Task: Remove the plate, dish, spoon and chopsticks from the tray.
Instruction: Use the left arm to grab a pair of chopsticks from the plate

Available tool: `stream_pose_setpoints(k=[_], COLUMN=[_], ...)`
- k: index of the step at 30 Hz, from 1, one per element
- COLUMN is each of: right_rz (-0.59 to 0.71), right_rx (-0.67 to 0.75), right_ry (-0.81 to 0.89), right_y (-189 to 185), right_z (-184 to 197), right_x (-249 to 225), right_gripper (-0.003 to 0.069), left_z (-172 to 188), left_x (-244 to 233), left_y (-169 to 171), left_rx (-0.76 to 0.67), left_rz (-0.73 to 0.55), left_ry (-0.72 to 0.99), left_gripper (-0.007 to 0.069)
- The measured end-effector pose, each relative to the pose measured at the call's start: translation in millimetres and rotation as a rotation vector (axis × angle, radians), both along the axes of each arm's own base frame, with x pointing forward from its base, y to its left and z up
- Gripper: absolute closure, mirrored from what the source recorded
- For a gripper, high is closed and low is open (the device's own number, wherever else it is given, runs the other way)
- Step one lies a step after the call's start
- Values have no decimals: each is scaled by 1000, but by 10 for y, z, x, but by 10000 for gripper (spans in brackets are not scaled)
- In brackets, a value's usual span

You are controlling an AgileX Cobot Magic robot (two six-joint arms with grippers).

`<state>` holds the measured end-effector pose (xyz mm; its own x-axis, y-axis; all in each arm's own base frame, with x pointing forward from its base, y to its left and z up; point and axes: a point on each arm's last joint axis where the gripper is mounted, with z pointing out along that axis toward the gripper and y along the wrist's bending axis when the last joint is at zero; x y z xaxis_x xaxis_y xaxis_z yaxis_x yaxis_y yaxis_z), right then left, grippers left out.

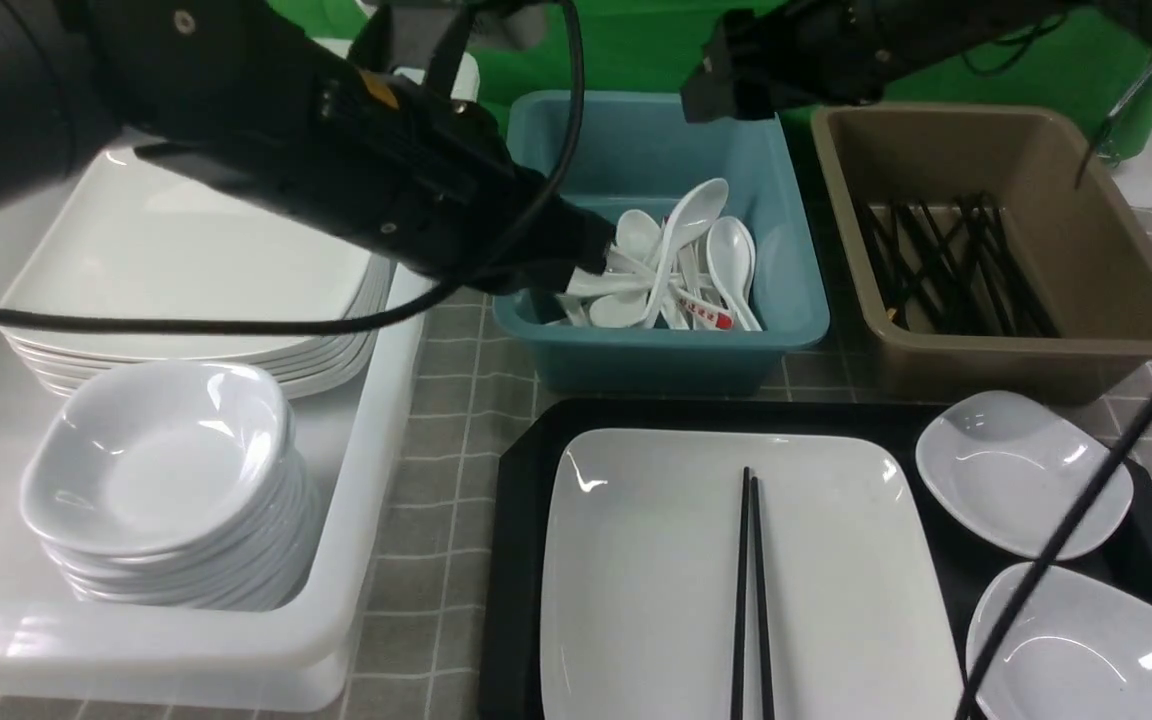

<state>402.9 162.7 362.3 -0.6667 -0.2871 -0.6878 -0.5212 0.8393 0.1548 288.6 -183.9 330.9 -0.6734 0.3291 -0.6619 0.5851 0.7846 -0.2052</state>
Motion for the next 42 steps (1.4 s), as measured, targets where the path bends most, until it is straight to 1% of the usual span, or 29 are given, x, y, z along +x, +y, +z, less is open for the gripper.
stream_pose_setpoints(k=[1,2,3,4,5,6,7,8,11,12,14,16,17,20,21,22,23,24,25,26,27,28,30,33,35,38,39,40,42], right_rz=[4,30,37,31,9,3,-34,-58,-84,-89,-91,-92,-93,-95,-96,-99,-101,-101,-103,-108,-111,-112,-121,-125,-127,-127,-127,-127,-127], right_rx=[-10,-121,-167,-194,-225,-234,-244,-250,-255,-249,-250,-249,-246,-242,-238,-230,-223,-222,-216,-204,-195,-194,-170,-157,-155,-155,-155,-155,-155], right_ry=[5,50,73,81,86,83,67,51,44,36,37,34,27,14,1,-19,-39,-43,-59,-92,-115,-119,-185,-218,-227,-227,-228,-228,-228], right_y=[-11,-169,-245,-298,-388,-413,-496,-562,-676,-737,-800,-874,-938,-995,-1037,-1086,-1125,-1131,-1154,-1195,-1216,-1221,-1265,-1290,-1296,-1297,-1297,-1297,-1297], right_z=[21,226,322,380,477,513,599,667,733,775,772,759,745,733,728,727,731,732,738,750,761,763,813,846,855,855,855,855,855], right_x=[-26,-285,-416,-485,-595,-638,-729,-827,-1090,-1285,-1480,-1724,-1937,-2122,-2260,-2419,-2549,-2568,-2643,-2778,-2849,-2863,-3005,-3085,-3103,-3106,-3106,-3106,-3106], right_gripper=[189,342,395,482,546,555,595,610,622,620,613,596,585,577,571,568,568,568,567,566,564,563,556,550,545,537,531,529,526], left_z=[-7,-50,-74,-103,-153,-163,-250,-333,-504,-645,-743,-847,-936,-1035,-1123,-1204,-1255,-1275,-1310,-1359,-1399,-1407,-1474,-1520,-1534,-1534,-1539,-1550,-1563], left_x=[-12,-124,-173,-226,-270,-305,-385,-444,-523,-531,-510,-465,-430,-404,-390,-375,-364,-361,-353,-339,-332,-332,-321,-318,-317,-317,-316,-315,-316], left_y=[-17,-159,-239,-328,-422,-472,-622,-747,-1002,-1133,-1229,-1315,-1362,-1396,-1415,-1434,-1453,-1458,-1473,-1503,-1524,-1526,-1544,-1550,-1551,-1551,-1551,-1552,-1552], left_rx=[7,43,52,59,85,88,121,142,170,187,193,196,206,222,237,247,246,247,242,227,219,220,222,229,230,228,229,230,235], left_rz=[-9,-65,-76,-76,-84,-95,-102,-94,-57,-38,-23,0,11,14,16,18,21,21,23,27,31,31,36,37,41,47,49,50,50], left_ry=[2,28,38,53,57,57,71,92,142,176,200,233,252,267,280,289,294,297,300,304,313,315,324,333,336,340,341,342,346], left_gripper=[624,624,624,624,624,624,624,624,623,621,614,595,565,520,468,396,348,337,309,233,186,179,116,106,118,157,202,229,255])
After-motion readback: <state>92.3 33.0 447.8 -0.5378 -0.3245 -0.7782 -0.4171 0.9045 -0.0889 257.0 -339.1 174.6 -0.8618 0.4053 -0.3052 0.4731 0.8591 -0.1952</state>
